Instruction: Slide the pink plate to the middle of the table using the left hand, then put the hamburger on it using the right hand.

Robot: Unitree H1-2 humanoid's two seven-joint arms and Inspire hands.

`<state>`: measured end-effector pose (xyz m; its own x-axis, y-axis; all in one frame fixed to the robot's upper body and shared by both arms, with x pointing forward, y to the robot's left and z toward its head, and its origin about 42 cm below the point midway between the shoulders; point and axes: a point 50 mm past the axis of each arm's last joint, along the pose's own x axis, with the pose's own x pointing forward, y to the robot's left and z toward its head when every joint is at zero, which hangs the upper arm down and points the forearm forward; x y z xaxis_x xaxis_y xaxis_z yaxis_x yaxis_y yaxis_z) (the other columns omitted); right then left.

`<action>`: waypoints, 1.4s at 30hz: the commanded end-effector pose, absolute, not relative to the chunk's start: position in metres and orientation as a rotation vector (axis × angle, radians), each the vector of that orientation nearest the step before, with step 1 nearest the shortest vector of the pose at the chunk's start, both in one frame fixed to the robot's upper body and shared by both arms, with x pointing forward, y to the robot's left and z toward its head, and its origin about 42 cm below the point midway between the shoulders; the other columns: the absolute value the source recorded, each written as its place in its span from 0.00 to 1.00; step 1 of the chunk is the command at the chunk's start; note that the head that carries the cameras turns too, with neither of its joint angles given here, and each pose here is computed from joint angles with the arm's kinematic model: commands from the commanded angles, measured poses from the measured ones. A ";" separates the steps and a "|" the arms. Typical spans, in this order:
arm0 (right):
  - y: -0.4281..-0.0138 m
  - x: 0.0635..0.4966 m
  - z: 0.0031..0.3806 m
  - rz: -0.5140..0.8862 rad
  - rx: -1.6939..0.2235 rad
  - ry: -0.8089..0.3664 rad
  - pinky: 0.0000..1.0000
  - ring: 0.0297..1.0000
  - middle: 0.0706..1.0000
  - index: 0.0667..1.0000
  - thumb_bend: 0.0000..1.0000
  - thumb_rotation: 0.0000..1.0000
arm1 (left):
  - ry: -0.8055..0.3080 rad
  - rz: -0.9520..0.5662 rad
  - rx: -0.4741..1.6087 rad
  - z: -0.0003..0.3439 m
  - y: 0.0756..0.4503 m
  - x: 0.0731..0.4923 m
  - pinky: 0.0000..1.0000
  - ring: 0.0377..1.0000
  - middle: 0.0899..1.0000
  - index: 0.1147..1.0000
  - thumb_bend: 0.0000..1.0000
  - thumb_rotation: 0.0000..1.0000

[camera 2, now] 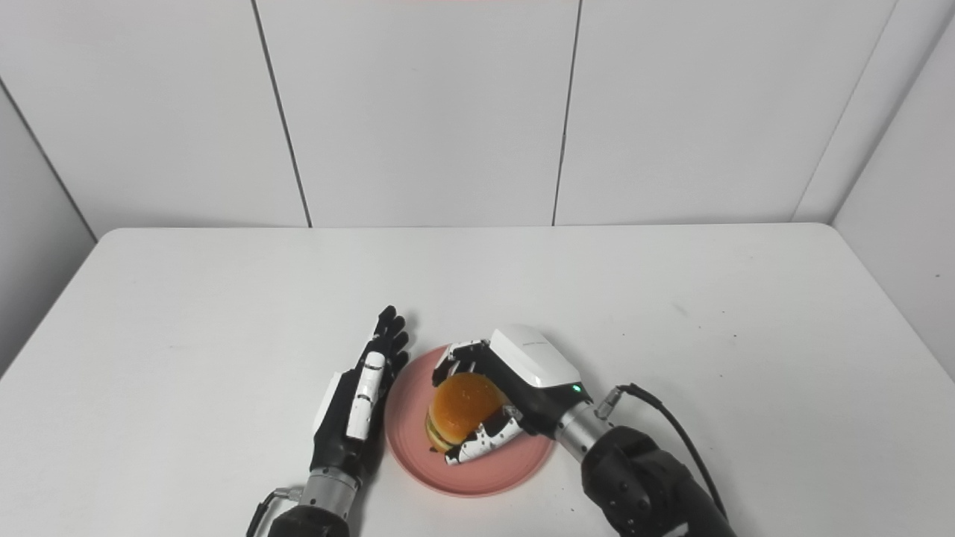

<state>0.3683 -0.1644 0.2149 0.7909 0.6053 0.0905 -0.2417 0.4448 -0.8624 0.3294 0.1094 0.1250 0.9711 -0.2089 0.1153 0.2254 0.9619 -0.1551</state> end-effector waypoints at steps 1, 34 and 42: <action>-0.165 0.369 0.241 0.512 -0.957 -0.500 0.62 0.71 0.72 0.74 0.65 0.58 | 0.036 -0.207 -0.177 0.087 0.117 0.310 1.00 1.00 1.00 1.00 0.50 1.00; -0.196 0.350 0.192 0.241 -0.459 -0.407 0.88 0.96 0.99 1.00 0.65 0.95 | -0.003 -0.172 -0.177 0.089 0.126 0.311 1.00 1.00 1.00 1.00 0.47 1.00; -0.197 0.348 0.179 0.150 -0.321 -0.432 0.94 0.98 1.00 1.00 0.61 1.00 | 0.000 -0.176 -0.175 0.089 0.128 0.312 1.00 1.00 1.00 1.00 0.48 1.00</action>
<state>0.3464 -0.2025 0.1673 0.9297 0.2237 0.2925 -0.0985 0.9165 -0.3878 0.3297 0.1141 0.1256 0.9733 -0.1871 0.1332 0.2087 0.9626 -0.1728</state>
